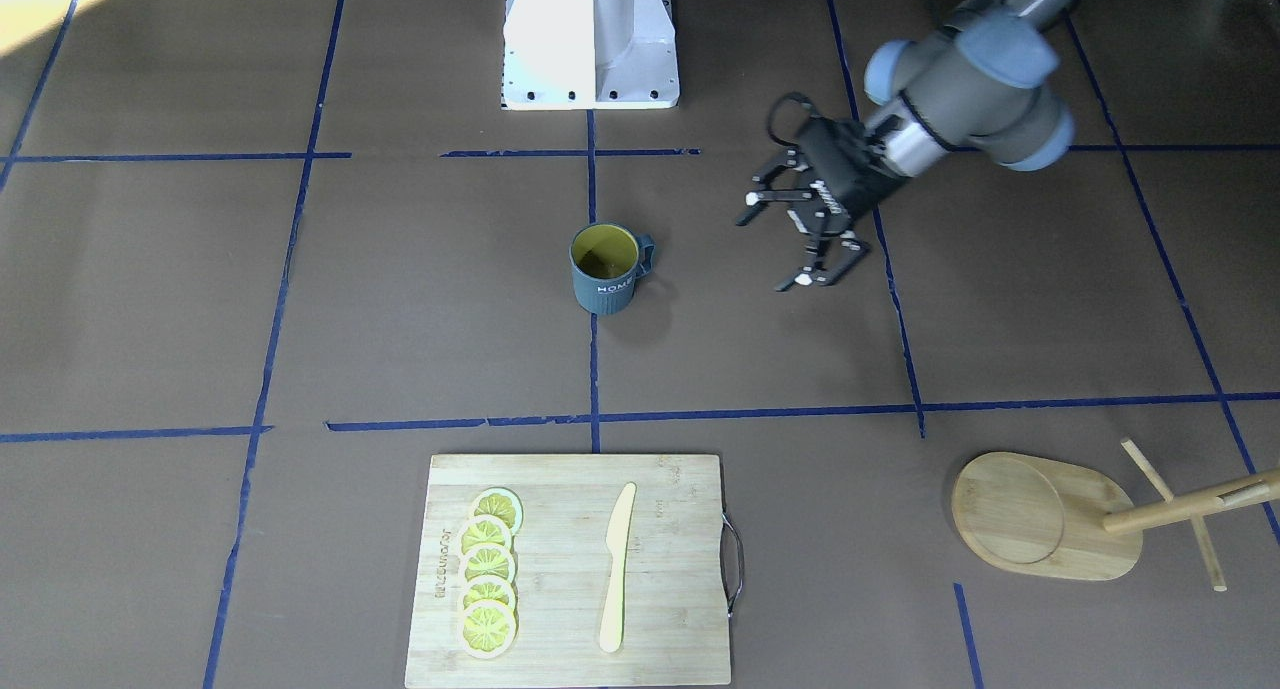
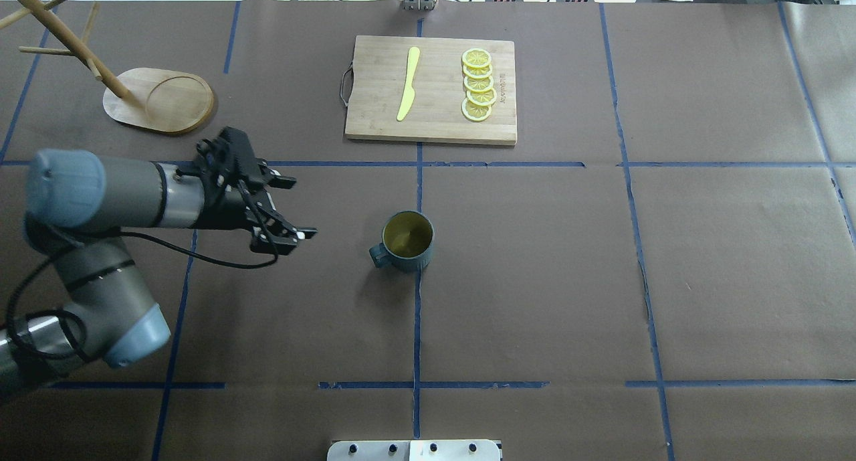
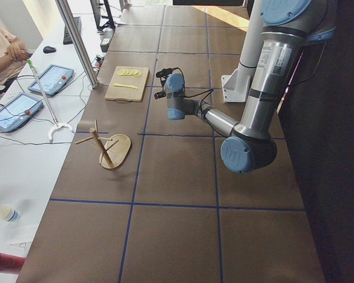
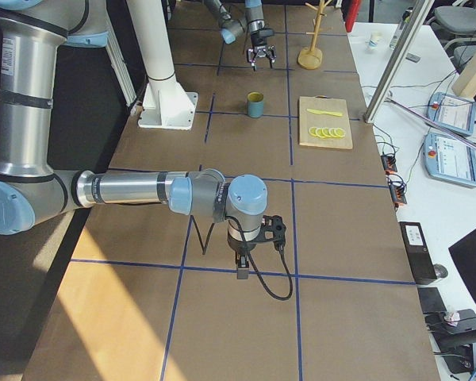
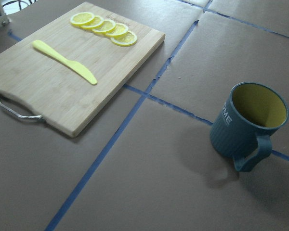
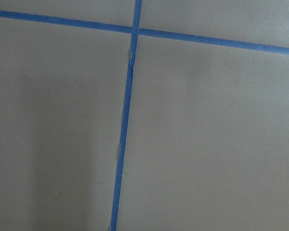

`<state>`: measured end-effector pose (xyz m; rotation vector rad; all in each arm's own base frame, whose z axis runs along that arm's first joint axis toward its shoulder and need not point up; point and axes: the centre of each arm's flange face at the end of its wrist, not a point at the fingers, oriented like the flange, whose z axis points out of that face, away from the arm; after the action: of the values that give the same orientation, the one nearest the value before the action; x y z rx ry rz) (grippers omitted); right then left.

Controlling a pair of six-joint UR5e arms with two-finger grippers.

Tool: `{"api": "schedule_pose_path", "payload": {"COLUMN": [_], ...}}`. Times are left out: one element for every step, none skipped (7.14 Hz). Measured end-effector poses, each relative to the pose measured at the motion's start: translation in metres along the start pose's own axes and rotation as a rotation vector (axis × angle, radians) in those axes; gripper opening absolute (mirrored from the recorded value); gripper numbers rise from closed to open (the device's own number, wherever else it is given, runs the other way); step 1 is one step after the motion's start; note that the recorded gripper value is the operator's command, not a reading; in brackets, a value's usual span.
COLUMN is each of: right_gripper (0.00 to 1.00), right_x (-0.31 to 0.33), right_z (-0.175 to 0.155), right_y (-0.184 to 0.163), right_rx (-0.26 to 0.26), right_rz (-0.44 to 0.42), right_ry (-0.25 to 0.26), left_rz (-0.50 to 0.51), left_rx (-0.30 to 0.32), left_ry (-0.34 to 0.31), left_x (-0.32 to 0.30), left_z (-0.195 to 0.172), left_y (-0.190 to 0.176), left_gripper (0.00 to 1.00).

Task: Hang cup on storage rack
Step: 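Withdraw the right arm while the left gripper reaches toward the mug, then grasp the mug handle with the left gripper and lift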

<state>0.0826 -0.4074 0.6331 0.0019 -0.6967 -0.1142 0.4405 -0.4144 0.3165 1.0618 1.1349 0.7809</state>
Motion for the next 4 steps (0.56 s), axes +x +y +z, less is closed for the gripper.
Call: {"api": "schedule_pose_path", "payload": {"right_gripper": [1.0, 1.0, 1.0, 1.0], "right_x": [0.0, 0.0, 0.0, 0.0], "right_z": [0.0, 0.0, 0.001, 0.001], "right_y": [0.0, 0.001, 0.001, 0.001], "right_rx": [-0.001, -0.001, -0.002, -0.002], "right_rz": [0.0, -0.001, -0.001, -0.002], "right_ry": [0.0, 0.0, 0.0, 0.0], "left_rz": [0.009, 0.011, 0.012, 0.014], "left_rx": [0.018, 0.024, 0.028, 0.033], "left_ry": [0.004, 0.012, 0.006, -0.009], "left_x": [0.033, 0.056, 0.074, 0.089], "left_z": [0.028, 0.043, 0.055, 0.068], "left_y": [-0.001, 0.002, 0.006, 0.008], "left_gripper": [1.0, 1.0, 1.0, 1.0]}}
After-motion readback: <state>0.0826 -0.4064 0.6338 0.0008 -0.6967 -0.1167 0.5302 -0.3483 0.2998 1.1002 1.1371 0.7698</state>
